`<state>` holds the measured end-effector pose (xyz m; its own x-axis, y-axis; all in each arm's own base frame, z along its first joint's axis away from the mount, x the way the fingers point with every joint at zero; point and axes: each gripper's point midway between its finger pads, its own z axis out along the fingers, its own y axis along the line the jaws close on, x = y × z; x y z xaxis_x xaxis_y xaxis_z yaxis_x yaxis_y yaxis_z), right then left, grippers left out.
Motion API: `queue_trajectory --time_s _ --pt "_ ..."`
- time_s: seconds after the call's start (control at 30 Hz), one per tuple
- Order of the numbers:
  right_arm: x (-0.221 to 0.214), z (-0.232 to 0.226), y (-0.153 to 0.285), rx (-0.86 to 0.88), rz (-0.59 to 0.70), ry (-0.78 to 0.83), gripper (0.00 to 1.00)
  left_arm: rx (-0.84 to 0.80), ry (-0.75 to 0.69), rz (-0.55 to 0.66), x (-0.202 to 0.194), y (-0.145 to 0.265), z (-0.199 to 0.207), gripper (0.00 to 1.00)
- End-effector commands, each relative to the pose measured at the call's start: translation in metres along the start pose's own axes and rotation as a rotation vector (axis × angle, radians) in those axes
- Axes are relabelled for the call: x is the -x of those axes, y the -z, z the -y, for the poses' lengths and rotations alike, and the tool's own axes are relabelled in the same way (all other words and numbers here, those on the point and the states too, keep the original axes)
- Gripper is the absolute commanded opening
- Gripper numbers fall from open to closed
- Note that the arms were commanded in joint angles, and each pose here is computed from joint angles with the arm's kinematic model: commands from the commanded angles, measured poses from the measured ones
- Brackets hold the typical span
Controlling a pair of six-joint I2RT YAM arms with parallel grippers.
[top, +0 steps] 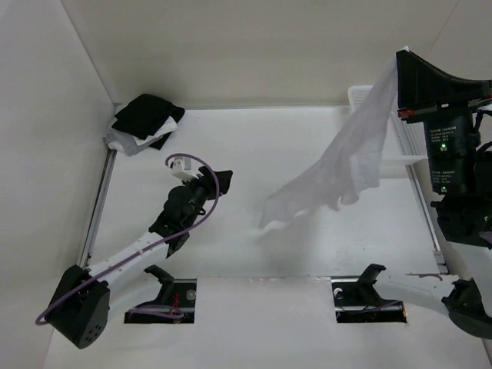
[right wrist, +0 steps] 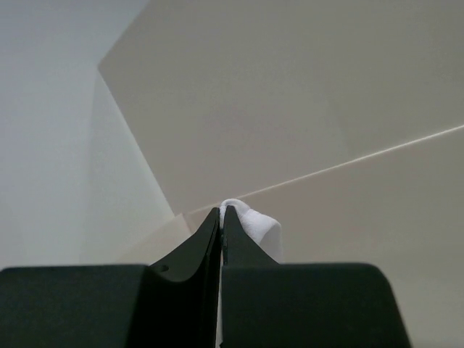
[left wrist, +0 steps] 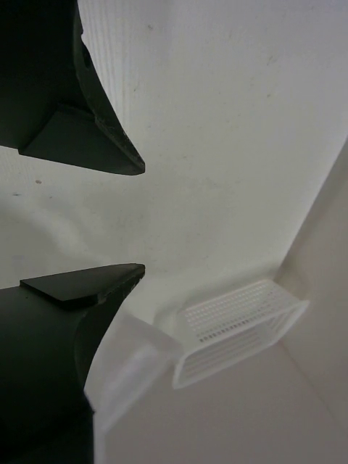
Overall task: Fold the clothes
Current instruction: Move the tank top to the center of the board
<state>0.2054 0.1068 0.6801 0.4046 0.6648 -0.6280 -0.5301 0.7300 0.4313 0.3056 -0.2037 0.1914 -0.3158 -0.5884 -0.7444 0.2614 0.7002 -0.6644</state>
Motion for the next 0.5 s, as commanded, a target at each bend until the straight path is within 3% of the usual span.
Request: queue_trajectory --time_s 0.0,0.03,0.2,0.23,0.27,0.3,0.37,0.4,0.47 --pt "-0.038 -0.013 -0.006 0.016 -0.092 0.059 0.01 0.056 0.041 0.078 0.027 0.016 -0.015 0.51" --pt "-0.045 -0.012 -0.007 0.013 -0.103 0.063 0.01 0.059 0.038 0.08 0.028 0.017 -0.015 0.51" --pt "-0.201 0.025 -0.035 -0.046 -0.334 0.066 0.01 0.133 0.038 0.079 0.028 0.022 -0.043 0.51" --pt "-0.264 0.048 -0.045 -0.071 -0.425 0.054 0.01 0.156 0.034 0.071 0.024 0.023 -0.052 0.51" --pt "-0.274 0.054 -0.048 -0.079 -0.437 0.055 0.01 0.174 0.033 0.067 0.021 0.023 -0.059 0.51" --pt "-0.327 0.078 -0.059 -0.104 -0.497 0.069 0.01 0.2 0.035 0.056 0.017 0.023 -0.069 0.5" --pt "-0.371 0.103 -0.074 -0.123 -0.542 0.091 0.02 0.232 0.033 0.045 0.013 0.024 -0.08 0.5" --pt "-0.413 0.137 -0.097 -0.149 -0.575 0.116 0.02 0.271 0.029 0.038 0.01 0.025 -0.092 0.5" --pt "-0.437 0.174 -0.12 -0.198 -0.582 0.131 0.03 0.305 0.032 0.031 0.008 0.026 -0.101 0.5"
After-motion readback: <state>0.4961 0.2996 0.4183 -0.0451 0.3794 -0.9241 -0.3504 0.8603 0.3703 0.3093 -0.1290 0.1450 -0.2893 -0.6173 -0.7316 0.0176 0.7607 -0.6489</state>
